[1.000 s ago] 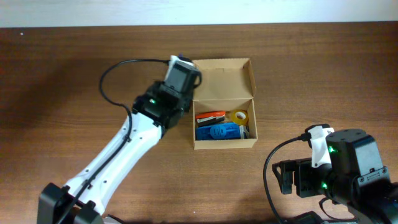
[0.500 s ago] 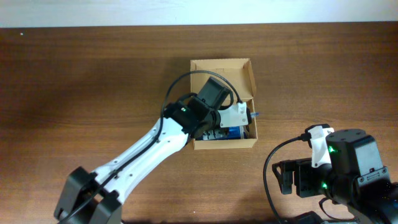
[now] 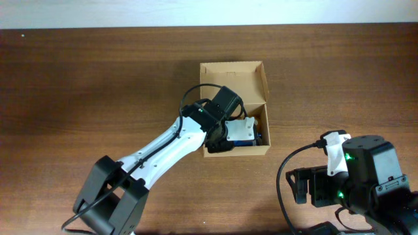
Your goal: Pack container
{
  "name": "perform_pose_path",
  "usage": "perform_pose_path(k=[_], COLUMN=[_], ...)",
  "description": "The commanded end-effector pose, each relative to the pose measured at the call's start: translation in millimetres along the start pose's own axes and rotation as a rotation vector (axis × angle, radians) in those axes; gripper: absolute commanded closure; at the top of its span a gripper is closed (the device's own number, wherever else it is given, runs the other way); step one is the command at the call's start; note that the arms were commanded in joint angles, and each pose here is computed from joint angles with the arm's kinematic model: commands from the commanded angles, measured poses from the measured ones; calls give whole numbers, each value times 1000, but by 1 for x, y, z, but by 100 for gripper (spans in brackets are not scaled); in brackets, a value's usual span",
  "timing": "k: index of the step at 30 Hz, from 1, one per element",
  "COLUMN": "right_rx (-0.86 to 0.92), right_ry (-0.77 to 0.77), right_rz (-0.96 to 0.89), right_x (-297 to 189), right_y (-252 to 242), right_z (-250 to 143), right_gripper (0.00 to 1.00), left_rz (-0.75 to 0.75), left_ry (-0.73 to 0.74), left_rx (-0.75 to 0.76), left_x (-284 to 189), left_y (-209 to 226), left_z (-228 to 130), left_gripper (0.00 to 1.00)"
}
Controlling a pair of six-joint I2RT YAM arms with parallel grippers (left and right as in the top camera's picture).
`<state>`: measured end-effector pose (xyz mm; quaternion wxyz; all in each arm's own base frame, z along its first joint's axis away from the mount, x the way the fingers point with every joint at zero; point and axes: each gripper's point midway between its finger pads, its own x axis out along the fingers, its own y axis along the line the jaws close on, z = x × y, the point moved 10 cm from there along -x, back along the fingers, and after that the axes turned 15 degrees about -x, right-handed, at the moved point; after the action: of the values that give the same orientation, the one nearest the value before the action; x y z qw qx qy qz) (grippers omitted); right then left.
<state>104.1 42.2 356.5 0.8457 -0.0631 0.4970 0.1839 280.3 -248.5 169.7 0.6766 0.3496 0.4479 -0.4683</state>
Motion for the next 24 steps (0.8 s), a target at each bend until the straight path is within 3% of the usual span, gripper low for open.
perform_pose_path(k=[1,2,3,5,7,11,17,22,24], right_rx=[-11,-11,-11,-11,-11,-11,-11,-11,-11], right_ry=[-17,-17,-17,-17,-17,-17,-17,-17,-17], right_rz=[3,3,3,3,3,3,3,3,3], right_x=[-3,-3,-3,-3,-3,-3,-3,-3,-3], right_y=[1,1,1,1,1,1,1,1,1], right_z=[1,1,1,1,1,1,1,1,1], right_gripper=[1,1,1,1,1,1,1,1,1], left_rz=[-7,-6,-5,-4,-1,32,124,234,202], left_ry=[-13,-14,-14,-15,-20,-25,-162,-311,-400], left_rx=[8,5,3,2,-7,-4,-58,-267,-389], left_x=[-1,-1,-1,-2,-6,-31,-122,-178,-192], left_y=[5,6,7,7,8,15,25,49,70], left_z=[1,1,0,1,4,18,45,27,13], left_gripper=[98,92,77,62,55,55,56,76,84])
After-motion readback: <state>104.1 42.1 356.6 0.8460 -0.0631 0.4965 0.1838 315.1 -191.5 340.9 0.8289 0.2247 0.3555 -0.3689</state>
